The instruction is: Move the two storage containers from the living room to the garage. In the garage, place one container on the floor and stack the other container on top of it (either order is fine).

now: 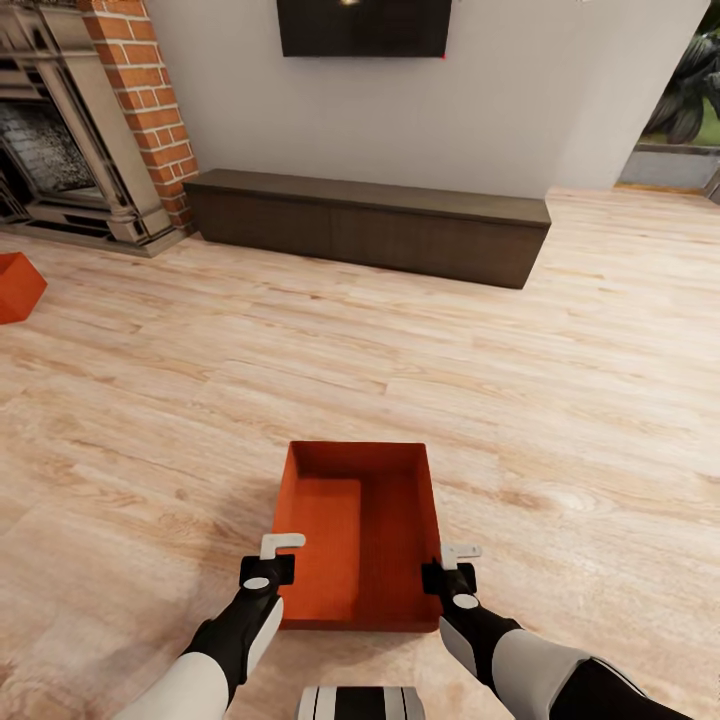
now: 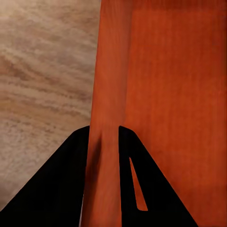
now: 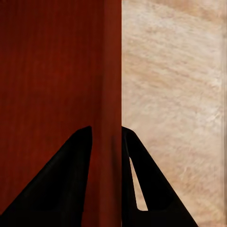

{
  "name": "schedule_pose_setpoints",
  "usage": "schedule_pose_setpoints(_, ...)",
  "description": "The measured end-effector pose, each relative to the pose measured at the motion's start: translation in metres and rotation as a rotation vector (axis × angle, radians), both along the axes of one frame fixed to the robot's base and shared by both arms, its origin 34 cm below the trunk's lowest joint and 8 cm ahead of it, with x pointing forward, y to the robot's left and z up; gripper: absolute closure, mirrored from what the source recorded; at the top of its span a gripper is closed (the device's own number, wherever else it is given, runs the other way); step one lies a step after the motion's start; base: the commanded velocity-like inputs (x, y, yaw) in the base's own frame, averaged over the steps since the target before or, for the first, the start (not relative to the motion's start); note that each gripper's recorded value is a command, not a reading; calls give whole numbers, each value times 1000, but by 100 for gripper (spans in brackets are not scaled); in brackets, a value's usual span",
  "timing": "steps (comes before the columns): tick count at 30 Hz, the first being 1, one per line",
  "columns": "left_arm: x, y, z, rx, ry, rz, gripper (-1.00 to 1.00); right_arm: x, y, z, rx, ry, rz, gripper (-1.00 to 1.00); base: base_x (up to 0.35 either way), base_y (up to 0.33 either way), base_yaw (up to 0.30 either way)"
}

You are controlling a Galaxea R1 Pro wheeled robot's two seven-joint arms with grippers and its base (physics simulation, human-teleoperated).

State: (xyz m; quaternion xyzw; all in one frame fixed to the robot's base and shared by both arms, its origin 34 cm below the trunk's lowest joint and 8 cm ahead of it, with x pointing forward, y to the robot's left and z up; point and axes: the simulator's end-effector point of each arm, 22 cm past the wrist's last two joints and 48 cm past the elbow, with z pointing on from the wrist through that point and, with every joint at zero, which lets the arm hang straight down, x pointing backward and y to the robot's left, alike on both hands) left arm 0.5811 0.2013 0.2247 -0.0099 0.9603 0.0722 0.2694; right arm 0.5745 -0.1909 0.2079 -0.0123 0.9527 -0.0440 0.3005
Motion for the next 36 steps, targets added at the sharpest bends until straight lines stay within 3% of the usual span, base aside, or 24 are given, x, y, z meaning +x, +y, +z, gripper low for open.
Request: schedule_pose_setpoints(36, 16, 1, 77, -2, 5, 3, 100, 17, 0, 78, 0, 4, 2, 100, 0, 0, 0)
